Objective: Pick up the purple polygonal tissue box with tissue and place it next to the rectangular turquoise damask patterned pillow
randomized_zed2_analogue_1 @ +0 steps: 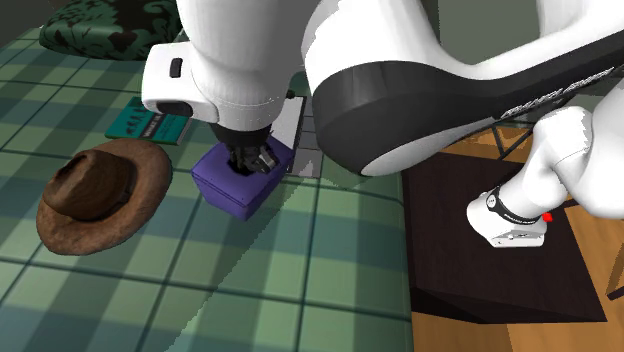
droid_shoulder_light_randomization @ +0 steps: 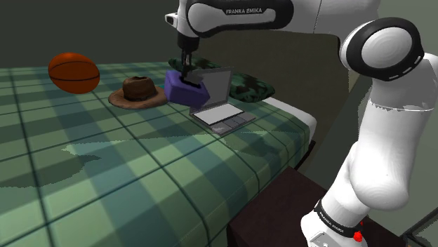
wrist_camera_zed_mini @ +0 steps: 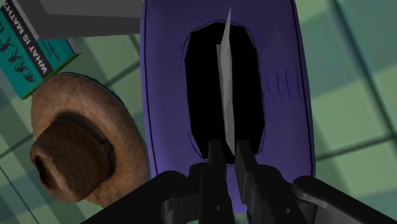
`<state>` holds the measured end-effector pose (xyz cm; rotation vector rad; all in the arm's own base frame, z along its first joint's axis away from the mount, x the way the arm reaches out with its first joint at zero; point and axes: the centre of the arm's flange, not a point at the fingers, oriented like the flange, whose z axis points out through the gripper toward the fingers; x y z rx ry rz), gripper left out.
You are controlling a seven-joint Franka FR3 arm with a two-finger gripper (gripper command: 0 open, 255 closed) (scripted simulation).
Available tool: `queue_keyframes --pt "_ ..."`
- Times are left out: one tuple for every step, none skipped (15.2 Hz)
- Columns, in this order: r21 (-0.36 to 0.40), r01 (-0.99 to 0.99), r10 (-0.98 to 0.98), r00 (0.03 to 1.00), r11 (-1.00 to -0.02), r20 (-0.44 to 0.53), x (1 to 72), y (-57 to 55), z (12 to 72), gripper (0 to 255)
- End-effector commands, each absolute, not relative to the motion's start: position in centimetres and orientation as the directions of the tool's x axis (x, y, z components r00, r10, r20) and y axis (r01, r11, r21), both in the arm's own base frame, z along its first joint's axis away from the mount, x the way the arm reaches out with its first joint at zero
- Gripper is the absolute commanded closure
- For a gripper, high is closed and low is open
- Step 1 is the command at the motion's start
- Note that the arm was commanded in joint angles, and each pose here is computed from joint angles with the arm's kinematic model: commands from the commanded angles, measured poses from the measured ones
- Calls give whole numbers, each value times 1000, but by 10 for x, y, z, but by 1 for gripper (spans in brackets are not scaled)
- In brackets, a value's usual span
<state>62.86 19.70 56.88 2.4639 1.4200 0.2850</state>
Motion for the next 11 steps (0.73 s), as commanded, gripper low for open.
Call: queue_keyframes --pt "341 811 868 496 -476 32 629 197 581 255" --pt "341 811 868 496 -476 32 629 197 586 255" --pt "341 811 868 496 -476 32 629 197 591 255" --pt "341 811 868 496 -476 32 629 197 597 255" --pt "341 811 868 496 -476 32 629 197 600 255" --pt "341 811 868 496 -476 32 628 184 600 255" --pt "341 811 868 496 -476 32 626 171 600 255" --pt "341 811 868 496 -476 32 624 158 600 255" --pt "341 811 868 496 -476 32 622 145 600 255" --pt "341 811 868 496 -476 32 621 132 600 255" --pt "341 811 868 496 -476 32 619 119 601 255"
